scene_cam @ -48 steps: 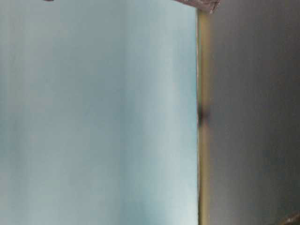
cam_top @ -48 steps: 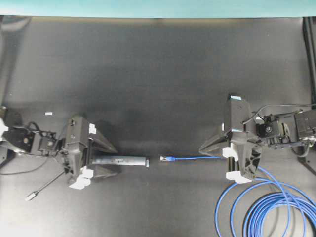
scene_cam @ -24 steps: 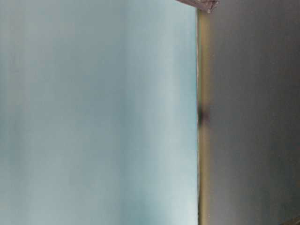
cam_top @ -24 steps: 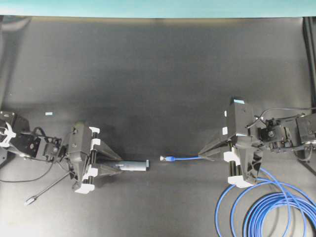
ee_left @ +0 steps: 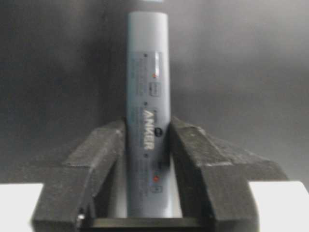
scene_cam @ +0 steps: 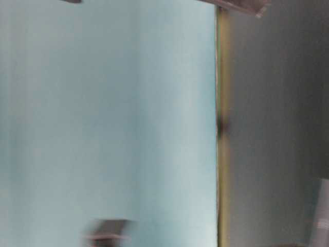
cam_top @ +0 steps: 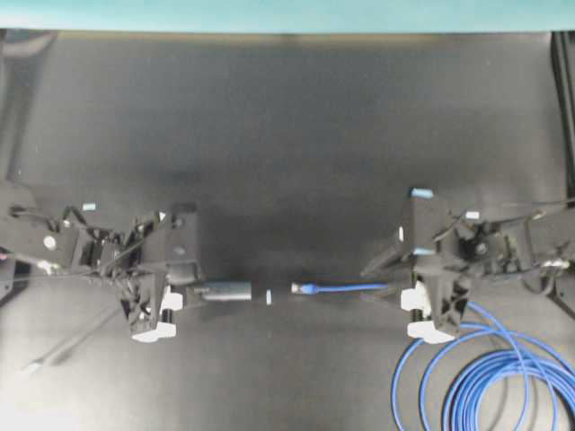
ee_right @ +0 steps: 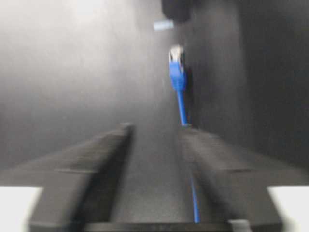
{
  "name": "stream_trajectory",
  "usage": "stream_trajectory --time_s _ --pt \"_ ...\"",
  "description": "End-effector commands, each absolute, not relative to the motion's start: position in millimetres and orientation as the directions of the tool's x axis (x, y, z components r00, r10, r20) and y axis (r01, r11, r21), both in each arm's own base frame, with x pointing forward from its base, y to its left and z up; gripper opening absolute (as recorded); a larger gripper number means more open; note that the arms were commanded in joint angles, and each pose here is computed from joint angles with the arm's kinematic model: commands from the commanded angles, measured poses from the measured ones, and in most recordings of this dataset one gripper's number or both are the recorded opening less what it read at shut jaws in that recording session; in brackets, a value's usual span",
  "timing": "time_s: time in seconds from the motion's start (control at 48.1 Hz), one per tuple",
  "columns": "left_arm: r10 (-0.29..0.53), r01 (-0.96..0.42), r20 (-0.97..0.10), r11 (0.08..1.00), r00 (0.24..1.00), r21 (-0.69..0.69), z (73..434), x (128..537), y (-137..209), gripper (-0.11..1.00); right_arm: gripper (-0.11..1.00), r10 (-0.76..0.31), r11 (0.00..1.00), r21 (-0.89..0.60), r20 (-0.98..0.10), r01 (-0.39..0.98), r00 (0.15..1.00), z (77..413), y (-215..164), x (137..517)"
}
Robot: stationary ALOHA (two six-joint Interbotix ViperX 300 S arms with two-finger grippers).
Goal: Insert the LAN cable into the hub.
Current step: 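Lower both grippers and close left on hub, right on blue cable, then lift the grey hub and blue cable plug off the table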
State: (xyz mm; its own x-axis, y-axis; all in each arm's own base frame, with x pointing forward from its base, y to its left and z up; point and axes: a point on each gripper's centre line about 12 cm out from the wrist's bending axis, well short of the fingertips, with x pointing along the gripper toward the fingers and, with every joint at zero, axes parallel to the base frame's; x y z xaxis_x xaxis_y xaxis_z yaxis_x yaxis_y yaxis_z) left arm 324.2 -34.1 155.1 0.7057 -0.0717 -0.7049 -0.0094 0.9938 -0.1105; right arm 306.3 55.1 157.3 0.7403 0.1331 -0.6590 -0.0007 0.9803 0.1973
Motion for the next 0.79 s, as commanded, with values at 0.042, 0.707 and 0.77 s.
stream_trajectory --time_s 0.042,0.707,0.77 --pt "-0.064 0.005 -0.704 0.996 0.708 -0.085 193.5 334.1 -33.8 0.29 0.63 0.127 0.981 0.194 -0.654 0.003 0.745 147.0 55.0 314.1" --pt "-0.05 -0.008 -0.758 0.997 0.65 -0.073 202.3 340.7 -33.2 0.29 0.68 0.092 0.991 0.131 -0.634 -0.01 0.768 98.8 51.1 368.4" --pt "-0.051 -0.011 -0.758 0.997 0.65 -0.077 202.3 340.6 -33.2 0.29 0.68 0.091 0.992 0.129 -0.638 -0.01 0.764 95.2 51.3 369.6"
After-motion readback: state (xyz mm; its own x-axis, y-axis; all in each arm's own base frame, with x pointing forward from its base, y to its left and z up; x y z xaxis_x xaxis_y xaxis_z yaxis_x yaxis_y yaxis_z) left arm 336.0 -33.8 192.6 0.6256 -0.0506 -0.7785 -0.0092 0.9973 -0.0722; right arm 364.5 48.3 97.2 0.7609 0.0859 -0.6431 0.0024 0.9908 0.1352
